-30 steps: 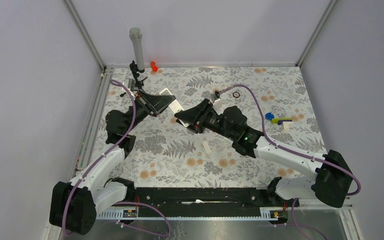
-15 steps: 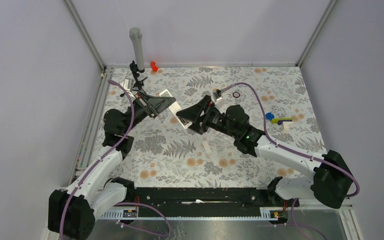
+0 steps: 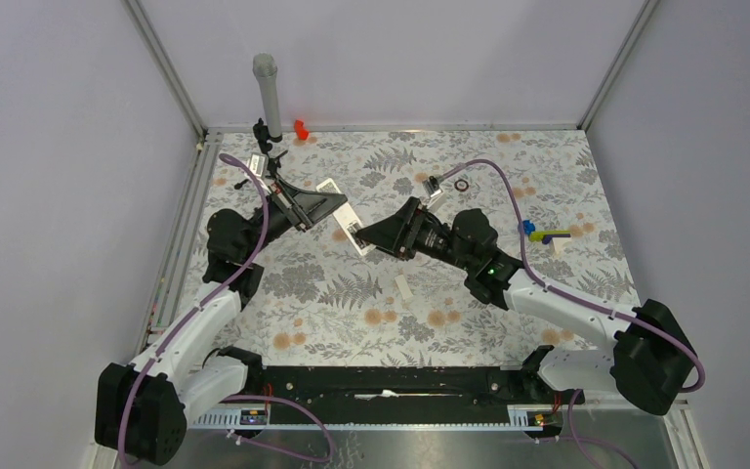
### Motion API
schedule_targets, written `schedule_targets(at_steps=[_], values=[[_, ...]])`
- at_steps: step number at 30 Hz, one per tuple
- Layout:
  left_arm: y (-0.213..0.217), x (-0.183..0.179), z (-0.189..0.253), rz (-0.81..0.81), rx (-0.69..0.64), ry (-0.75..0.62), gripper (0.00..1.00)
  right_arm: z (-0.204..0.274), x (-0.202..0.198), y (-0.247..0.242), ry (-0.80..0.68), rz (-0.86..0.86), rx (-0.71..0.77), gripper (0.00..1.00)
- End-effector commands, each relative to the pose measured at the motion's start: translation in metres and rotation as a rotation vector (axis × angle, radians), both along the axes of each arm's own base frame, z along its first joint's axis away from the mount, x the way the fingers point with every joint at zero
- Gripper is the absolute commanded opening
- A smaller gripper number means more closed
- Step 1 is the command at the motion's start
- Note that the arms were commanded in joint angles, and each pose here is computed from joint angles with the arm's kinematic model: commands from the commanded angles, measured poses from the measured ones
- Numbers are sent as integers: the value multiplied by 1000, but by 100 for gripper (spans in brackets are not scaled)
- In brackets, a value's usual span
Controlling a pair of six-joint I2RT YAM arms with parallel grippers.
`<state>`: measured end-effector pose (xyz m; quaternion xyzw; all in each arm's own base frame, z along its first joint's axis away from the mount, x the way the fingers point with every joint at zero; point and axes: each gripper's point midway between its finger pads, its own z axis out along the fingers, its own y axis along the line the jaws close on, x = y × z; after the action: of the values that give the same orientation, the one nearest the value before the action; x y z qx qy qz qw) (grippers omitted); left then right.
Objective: Load the batteries into the remote control
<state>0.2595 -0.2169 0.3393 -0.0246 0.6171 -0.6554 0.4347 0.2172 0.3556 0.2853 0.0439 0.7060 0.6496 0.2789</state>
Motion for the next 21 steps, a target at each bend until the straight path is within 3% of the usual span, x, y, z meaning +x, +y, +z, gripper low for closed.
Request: schedule_targets(at_steps=[1,5,13,15,17,19,21], values=[[-1,-8,33,-31,-37,-102,0,26,-8,-1,-195,54,37,57],[-1,-9,34,-33,-41,-99,0,15,-2,0,-150,46,1,42],[-3,-7,29,-37,-31,-84,0,5,3,0,-140,40,-36,30],[-3,-5,26,-35,-22,-79,0,5,5,-1,-147,36,-50,40],[-3,-1,19,-20,0,-60,0,7,7,-5,-156,24,-62,64],[-1,6,8,16,45,-33,0,12,11,-14,-182,-15,-71,80],[4,18,-12,86,133,-9,0,10,20,-28,-194,-78,-133,85]])
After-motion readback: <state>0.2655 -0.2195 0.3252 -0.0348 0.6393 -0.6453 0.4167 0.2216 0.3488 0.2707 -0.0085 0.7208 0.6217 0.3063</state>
